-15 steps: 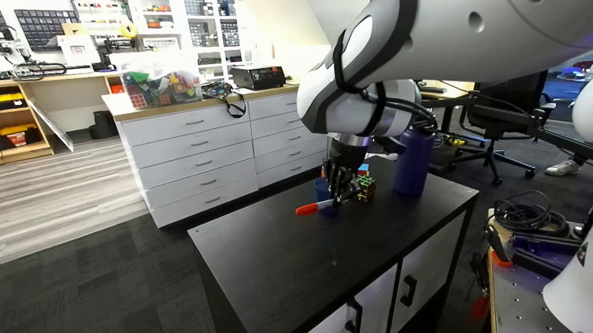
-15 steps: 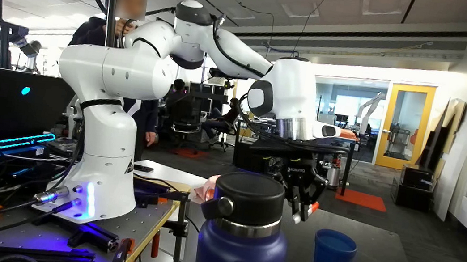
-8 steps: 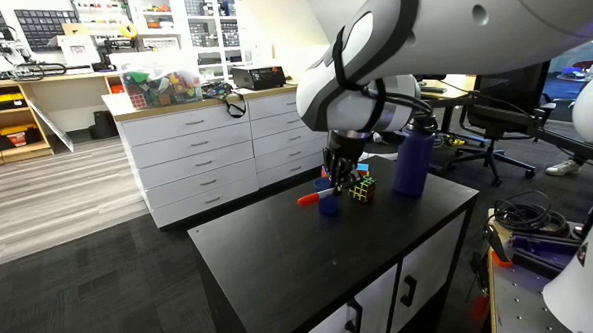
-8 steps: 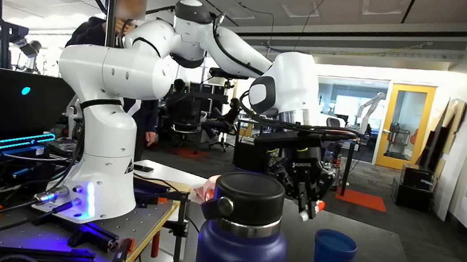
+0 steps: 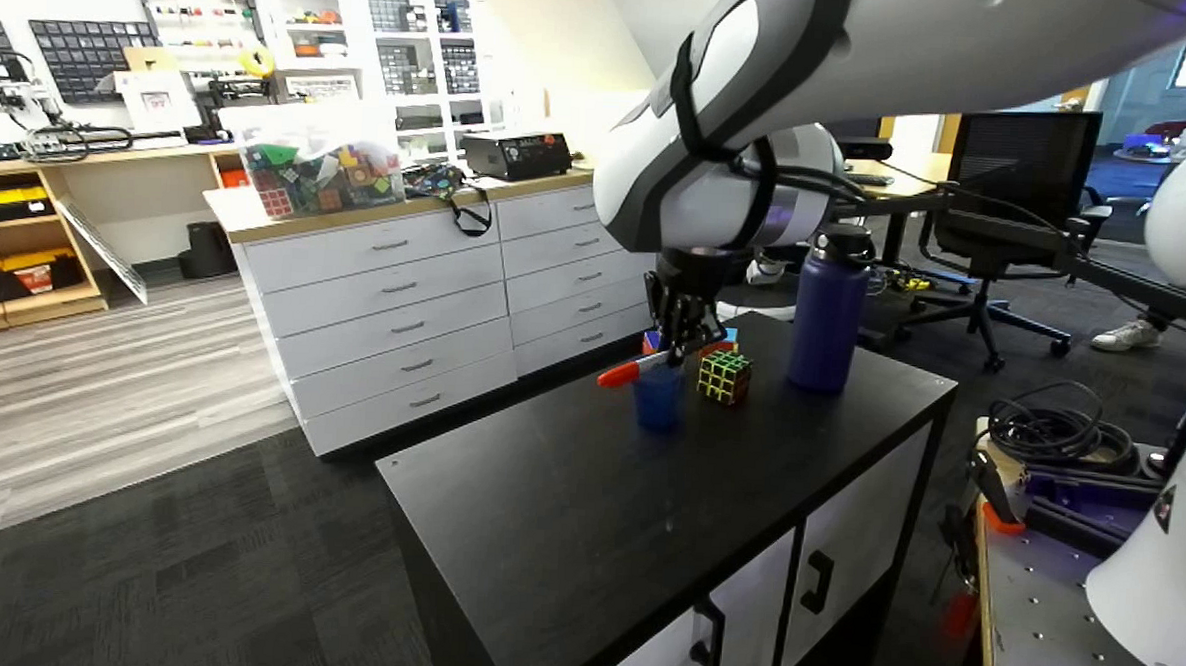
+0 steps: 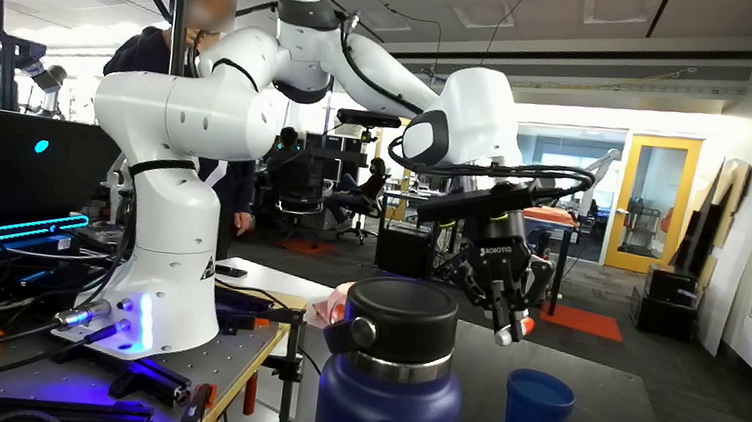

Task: Pick up the pen from the table and put it in the blue cup.

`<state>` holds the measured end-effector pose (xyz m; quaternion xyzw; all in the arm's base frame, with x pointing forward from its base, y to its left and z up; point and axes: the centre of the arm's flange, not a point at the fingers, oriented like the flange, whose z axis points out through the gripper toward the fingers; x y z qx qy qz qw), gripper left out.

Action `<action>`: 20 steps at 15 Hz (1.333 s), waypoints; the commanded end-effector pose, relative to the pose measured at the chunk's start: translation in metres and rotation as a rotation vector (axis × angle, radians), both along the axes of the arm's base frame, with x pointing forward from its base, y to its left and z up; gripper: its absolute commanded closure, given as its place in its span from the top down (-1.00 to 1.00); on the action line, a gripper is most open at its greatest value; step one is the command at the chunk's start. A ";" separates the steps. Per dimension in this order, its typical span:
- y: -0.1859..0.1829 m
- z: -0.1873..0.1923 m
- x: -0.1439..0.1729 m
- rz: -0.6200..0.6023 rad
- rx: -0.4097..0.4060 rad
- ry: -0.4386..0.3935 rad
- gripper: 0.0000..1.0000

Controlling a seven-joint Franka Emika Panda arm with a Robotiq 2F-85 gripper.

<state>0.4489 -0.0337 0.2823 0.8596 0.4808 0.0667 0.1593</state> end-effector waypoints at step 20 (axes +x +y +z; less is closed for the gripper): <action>-0.006 0.030 0.011 0.024 -0.201 0.001 -0.88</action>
